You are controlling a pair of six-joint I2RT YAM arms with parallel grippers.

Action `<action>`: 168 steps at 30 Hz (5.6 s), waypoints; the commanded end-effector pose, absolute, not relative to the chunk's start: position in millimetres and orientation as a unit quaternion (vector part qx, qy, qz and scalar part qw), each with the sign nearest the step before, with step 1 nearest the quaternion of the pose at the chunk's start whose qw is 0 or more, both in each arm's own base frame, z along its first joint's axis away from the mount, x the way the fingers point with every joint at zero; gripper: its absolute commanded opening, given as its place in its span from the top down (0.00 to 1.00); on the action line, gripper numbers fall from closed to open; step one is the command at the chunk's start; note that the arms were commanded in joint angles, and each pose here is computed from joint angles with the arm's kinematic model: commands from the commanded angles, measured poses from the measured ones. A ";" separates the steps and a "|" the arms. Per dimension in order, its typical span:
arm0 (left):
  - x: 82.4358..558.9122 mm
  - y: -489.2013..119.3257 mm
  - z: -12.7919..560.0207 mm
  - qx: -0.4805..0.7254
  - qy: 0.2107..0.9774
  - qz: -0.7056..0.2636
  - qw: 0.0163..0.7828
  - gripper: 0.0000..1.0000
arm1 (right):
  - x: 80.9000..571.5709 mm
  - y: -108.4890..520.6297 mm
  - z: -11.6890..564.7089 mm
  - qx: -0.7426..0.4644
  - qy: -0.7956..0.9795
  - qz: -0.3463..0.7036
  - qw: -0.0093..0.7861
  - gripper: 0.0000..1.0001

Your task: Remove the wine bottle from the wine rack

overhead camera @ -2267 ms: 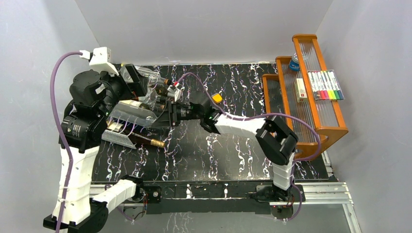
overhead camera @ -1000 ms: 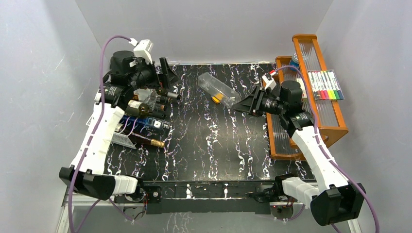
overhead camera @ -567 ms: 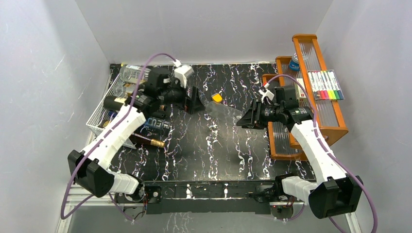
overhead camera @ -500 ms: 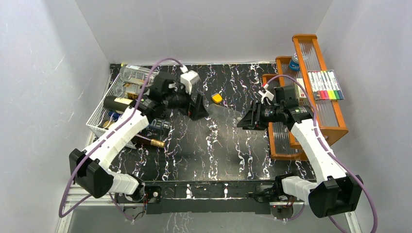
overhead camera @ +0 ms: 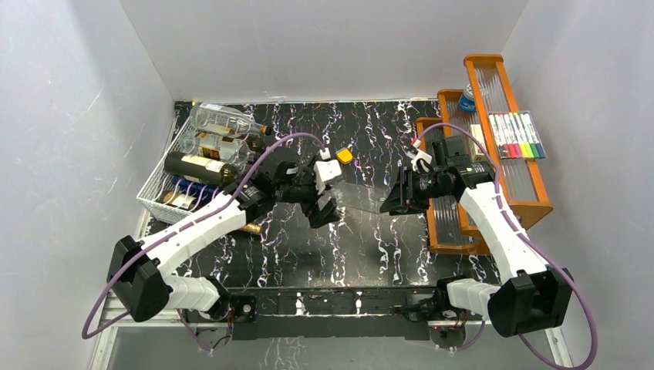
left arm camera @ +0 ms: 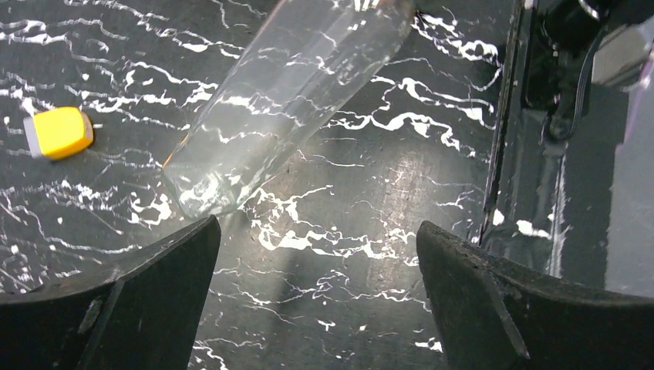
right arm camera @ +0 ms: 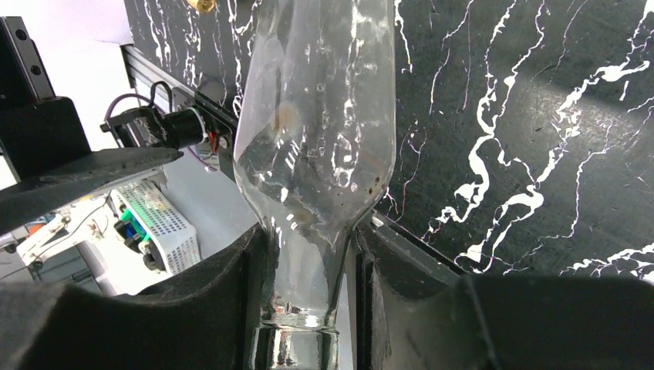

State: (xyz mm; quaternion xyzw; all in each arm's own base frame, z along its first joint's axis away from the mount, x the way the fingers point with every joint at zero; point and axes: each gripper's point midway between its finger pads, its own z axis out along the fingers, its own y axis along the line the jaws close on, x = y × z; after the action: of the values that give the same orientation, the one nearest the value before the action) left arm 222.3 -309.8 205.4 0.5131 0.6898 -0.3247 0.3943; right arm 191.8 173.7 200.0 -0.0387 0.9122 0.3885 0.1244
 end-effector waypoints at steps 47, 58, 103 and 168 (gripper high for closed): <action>186.1 -379.2 186.1 0.560 0.549 -0.410 0.465 0.92 | 171.0 220.3 211.4 -0.181 0.902 0.359 0.157 0.30; 218.4 -374.9 197.0 0.441 0.621 -0.398 0.512 1.00 | 228.4 224.5 234.7 -0.045 0.873 0.370 0.315 0.12; 289.7 -247.2 285.3 0.197 0.763 -0.309 0.533 0.02 | 443.5 142.0 294.5 0.016 0.808 0.069 0.584 1.00; 288.1 -194.8 336.1 0.098 0.765 -0.270 0.577 0.02 | 384.2 176.1 344.3 -0.069 0.819 0.236 0.518 0.02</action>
State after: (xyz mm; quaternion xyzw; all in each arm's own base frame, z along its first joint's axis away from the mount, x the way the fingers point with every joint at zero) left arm 290.8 -201.7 300.5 0.1111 0.7885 -0.2617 0.5453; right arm 408.7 158.6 325.8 -0.0616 0.8402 0.1718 0.5106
